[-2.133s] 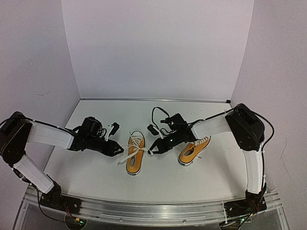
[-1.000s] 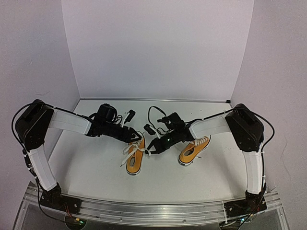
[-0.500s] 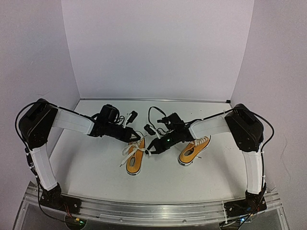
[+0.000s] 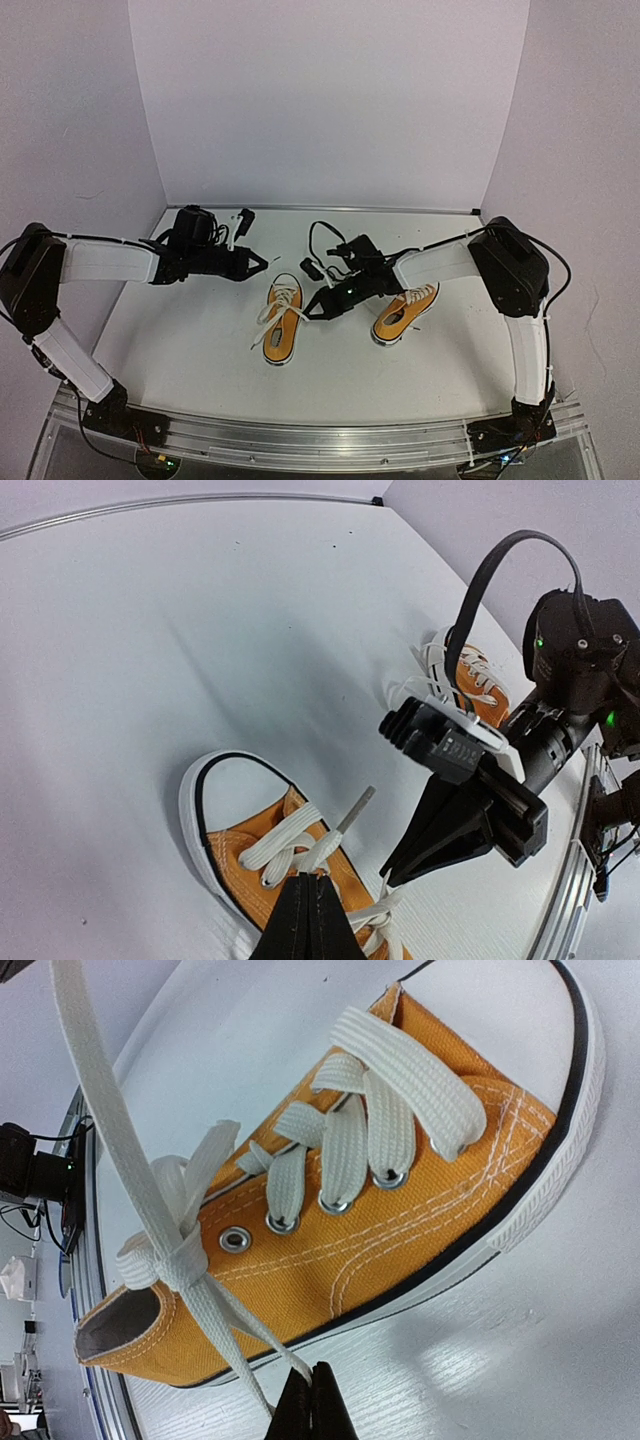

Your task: Tie the shoes

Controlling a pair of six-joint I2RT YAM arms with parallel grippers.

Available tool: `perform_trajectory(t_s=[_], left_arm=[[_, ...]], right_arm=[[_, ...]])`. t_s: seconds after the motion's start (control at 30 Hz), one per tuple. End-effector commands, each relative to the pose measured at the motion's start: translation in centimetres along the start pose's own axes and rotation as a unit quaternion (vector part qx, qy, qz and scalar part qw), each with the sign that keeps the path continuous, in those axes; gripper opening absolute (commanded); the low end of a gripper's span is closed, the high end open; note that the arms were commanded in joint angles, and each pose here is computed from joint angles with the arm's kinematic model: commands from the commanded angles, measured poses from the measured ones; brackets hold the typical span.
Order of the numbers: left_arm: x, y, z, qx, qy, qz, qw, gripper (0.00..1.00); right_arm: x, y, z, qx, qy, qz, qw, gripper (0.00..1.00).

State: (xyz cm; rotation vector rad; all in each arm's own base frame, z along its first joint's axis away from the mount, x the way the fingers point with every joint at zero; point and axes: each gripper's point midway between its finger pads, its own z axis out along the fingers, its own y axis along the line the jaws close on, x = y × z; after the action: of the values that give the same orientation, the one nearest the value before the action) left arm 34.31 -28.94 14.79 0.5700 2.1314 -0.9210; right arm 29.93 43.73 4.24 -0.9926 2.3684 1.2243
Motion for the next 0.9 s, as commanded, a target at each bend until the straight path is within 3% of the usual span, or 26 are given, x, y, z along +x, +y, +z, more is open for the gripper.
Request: perform_trajectory(t_s=[0.0,0.2,0.23,0.37,0.47,0.67,0.87], left_arm=[[-1.3,1.2,-2.6,-0.045,-0.044,0.002,0.998,0.00],[1.5,1.5,-3.1,-0.045,-0.016,-0.011,0.999,0.00],[2.0,1.4,-3.0,-0.040,-0.008,-0.010,0.999,0.04],[2.9,1.2,-3.4,-0.033,-0.005,-0.005,0.999,0.38],[3.4,0.9,-3.8,-0.026,-0.005,0.001,1.000,0.48],[5.1,-0.4,-3.5,0.021,0.016,0.024,0.999,0.51],[4.0,-0.7,-2.6,0.037,0.007,0.082,0.996,0.51]], right_arm=[[-1.3,-0.5,0.3,0.011,-0.014,0.007,1.000,0.00],[-2.1,-0.2,0.3,0.007,-0.025,0.016,1.000,0.00],[-2.1,-0.2,0.2,0.007,-0.026,0.016,1.000,0.00],[-2.0,0.0,0.1,0.005,-0.026,0.017,1.000,0.00],[-1.9,0.0,0.0,0.007,-0.025,0.019,0.999,0.00],[-1.6,-0.2,0.0,0.009,-0.023,0.020,0.999,0.00],[-1.4,-0.5,0.3,0.010,-0.020,0.022,1.000,0.00]])
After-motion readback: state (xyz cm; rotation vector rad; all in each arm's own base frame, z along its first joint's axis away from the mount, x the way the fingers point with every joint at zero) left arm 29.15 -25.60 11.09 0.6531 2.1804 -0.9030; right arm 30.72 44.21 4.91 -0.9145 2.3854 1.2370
